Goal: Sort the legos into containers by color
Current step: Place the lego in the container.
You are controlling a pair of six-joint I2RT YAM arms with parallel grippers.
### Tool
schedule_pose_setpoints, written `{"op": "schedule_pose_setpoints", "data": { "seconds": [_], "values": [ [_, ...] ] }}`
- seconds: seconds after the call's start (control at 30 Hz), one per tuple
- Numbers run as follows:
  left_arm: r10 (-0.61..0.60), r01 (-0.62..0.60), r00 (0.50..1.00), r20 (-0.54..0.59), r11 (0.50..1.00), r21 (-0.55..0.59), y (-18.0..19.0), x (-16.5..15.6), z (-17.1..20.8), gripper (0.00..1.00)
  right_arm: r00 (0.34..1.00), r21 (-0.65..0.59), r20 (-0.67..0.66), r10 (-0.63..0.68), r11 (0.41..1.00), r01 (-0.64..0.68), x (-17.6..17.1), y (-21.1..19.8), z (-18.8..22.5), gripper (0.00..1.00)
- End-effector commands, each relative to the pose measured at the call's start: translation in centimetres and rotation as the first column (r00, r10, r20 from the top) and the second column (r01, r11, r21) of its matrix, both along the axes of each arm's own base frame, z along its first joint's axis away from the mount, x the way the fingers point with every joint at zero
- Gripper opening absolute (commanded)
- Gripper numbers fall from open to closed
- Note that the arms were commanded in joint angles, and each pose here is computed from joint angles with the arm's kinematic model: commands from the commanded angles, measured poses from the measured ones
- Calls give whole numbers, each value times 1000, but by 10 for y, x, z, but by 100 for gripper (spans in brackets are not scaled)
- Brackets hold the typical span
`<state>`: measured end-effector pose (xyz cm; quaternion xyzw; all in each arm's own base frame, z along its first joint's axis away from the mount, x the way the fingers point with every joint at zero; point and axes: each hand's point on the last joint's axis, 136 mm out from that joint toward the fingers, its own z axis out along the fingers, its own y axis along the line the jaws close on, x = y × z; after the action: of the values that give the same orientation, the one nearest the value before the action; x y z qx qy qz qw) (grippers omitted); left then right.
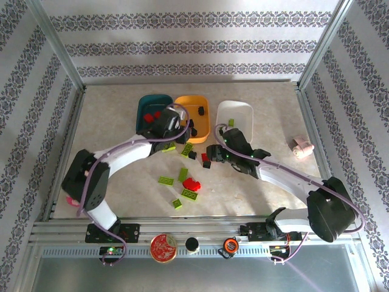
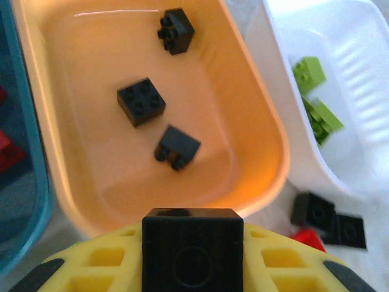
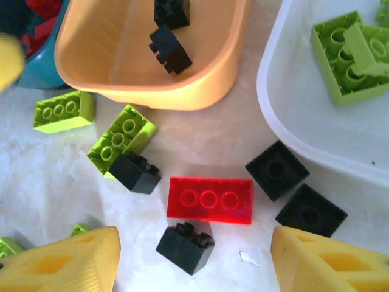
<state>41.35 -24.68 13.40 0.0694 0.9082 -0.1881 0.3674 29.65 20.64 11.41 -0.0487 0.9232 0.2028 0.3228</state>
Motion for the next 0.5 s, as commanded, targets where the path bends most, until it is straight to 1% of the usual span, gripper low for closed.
{"op": "schedule_pose_setpoints", "data": {
  "seconds": [0.0,0.1,0.17,0.23,0.37,0.47],
  "values": [
    [41,-41,996,-76,999,2,4,24,-16,33,998,33,-21,63,997,-63,-18,10,-4,67],
    [64,-63,992,-112,998,16,7,42,-27,35,987,30,-45,155,988,-154,-35,21,-14,67],
    [69,-69,990,-120,998,2,9,49,-27,42,970,38,-69,232,972,-230,-48,33,-21,67],
    [62,-64,992,-109,998,-17,7,50,-18,53,947,39,-90,308,951,-306,-61,46,-27,67],
    [44,-49,997,-57,995,-88,7,38,16,74,886,23,-117,448,893,-449,-88,77,-36,71],
    [36,-38,999,-16,989,-142,12,17,41,82,866,-10,-128,484,872,-489,-96,90,-43,73]
  ]
}}
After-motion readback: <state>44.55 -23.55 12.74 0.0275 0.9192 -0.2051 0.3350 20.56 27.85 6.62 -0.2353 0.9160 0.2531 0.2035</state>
